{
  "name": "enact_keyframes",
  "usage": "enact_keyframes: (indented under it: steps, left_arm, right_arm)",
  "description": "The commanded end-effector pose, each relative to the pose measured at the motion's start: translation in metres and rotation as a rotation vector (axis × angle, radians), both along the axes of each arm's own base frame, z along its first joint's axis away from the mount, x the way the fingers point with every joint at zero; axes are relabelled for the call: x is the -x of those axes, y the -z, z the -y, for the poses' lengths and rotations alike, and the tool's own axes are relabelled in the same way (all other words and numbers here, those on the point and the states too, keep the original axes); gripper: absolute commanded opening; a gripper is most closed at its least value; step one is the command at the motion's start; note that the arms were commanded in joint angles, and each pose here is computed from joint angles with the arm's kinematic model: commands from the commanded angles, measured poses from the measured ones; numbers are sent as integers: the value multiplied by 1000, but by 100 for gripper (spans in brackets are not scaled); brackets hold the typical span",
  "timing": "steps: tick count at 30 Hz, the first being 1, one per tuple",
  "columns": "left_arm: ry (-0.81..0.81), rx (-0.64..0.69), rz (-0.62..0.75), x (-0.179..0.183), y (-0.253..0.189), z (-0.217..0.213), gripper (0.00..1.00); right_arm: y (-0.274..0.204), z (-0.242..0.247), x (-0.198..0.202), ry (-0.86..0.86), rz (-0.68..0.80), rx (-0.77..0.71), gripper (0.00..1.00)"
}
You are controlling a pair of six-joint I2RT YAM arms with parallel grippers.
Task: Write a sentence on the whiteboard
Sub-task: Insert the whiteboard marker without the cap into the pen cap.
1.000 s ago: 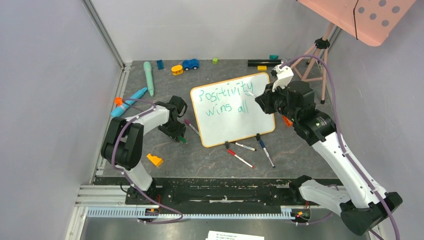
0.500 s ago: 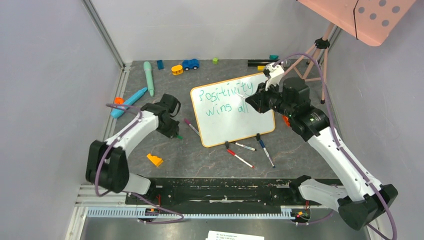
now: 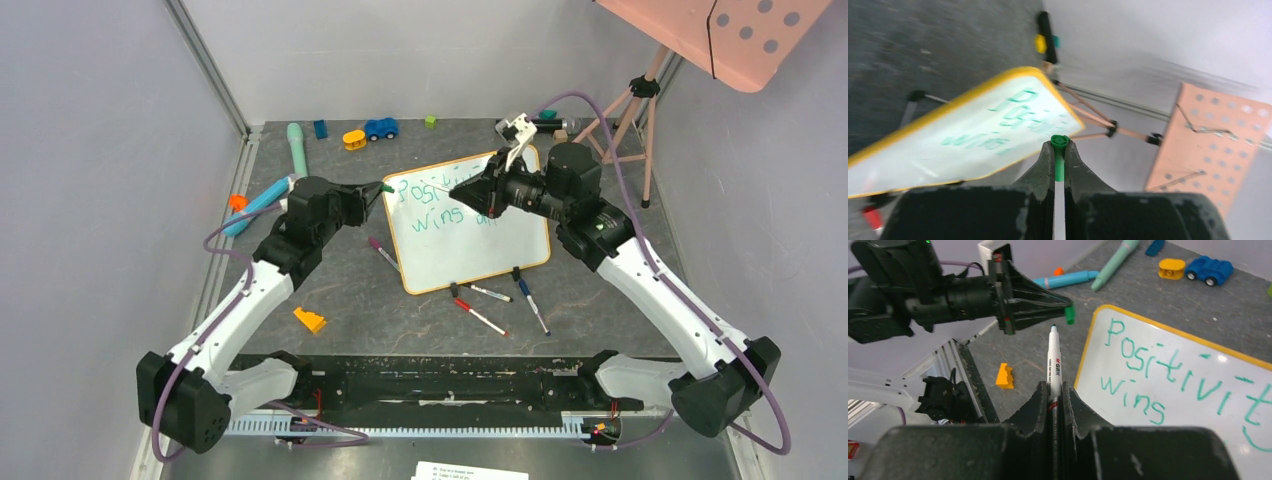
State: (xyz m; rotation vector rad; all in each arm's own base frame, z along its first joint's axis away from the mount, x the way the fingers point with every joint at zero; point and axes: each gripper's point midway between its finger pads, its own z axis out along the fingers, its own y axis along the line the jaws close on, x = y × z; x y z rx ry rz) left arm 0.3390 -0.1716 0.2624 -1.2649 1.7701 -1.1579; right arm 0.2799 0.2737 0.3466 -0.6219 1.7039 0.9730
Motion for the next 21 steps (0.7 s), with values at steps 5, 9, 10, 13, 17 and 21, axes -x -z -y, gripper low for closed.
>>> enact_keyframes:
  steps: [5,9,10,13,17,21]
  left_arm:
    - [19,289,218,-18,-86,37,2]
    - [15,333,212,-19,-89,40,2]
    - [19,342,206,-19,-89,42,2]
    - [53,375,181,-17,-89,51,2]
    - [73,397,171,-11,-91,57,2]
    - [72,419,168,-7,-93,57,2]
  right_arm:
    - [-54,-30,14,-100,120,-99,0]
    - [-46,-26,10,-63,116,-69,0]
    - [-43,-25,8,-49,112,-61,0]
    - [-36,-20,2,-5,107,-46,0]
    - [-33,-8,-8,84,111,-27,0]
    - [-26,-7,-10,96,98,-10,0]
